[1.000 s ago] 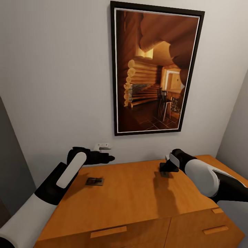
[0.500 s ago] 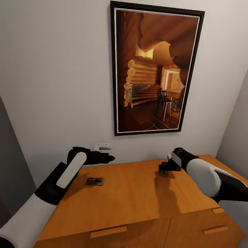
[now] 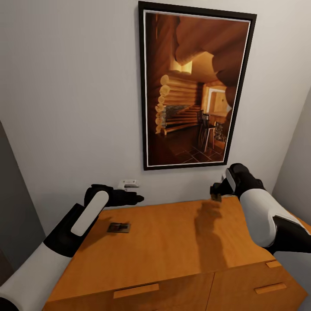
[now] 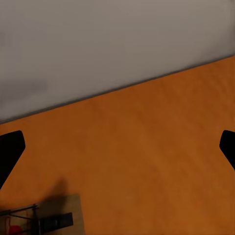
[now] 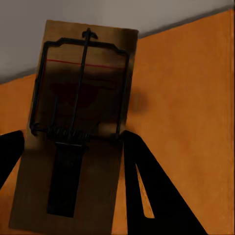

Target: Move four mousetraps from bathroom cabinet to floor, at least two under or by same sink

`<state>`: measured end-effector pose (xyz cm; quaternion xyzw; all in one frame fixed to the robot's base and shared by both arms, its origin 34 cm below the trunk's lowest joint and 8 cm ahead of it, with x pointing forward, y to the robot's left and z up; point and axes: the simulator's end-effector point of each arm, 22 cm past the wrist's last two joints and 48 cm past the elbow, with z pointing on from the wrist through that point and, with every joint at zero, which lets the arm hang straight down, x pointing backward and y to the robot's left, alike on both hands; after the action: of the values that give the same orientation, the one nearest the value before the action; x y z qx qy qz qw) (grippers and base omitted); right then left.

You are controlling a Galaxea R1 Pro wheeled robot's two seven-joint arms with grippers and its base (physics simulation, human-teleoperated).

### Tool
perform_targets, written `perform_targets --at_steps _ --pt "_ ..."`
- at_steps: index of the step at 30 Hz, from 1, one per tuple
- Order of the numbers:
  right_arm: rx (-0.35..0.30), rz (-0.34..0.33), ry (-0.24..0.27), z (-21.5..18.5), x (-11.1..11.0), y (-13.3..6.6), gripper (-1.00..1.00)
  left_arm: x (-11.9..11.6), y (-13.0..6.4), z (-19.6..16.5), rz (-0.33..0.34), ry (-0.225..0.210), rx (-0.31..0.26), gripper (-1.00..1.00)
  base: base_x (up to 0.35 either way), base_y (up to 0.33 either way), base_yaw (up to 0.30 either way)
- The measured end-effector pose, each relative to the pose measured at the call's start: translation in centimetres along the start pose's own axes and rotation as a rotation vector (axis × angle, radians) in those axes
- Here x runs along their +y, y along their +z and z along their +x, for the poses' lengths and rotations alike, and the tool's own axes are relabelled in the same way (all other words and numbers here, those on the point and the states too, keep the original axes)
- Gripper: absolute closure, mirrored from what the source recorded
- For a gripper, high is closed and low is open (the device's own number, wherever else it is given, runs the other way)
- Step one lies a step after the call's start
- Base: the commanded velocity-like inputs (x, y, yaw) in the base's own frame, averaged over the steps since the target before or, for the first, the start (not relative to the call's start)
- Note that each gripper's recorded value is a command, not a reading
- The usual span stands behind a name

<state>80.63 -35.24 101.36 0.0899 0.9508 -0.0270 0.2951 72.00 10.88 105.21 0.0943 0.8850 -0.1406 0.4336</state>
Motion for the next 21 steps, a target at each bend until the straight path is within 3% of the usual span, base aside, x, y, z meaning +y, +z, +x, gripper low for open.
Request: perform_targets --at_steps 5,21 --pt "-0.040 0.005 0.011 -1.36 -0.40 -0.92 1.00 -0.01 0.00 -0.02 0.001 -0.001 0.000 -1.00 0.000 0.000 0.000" --pt "-0.046 -0.006 0.010 -1.55 0.19 -1.06 1.00 -0.05 -0.07 -0.07 0.010 -0.010 0.000 -1.00 0.000 0.000 0.000"
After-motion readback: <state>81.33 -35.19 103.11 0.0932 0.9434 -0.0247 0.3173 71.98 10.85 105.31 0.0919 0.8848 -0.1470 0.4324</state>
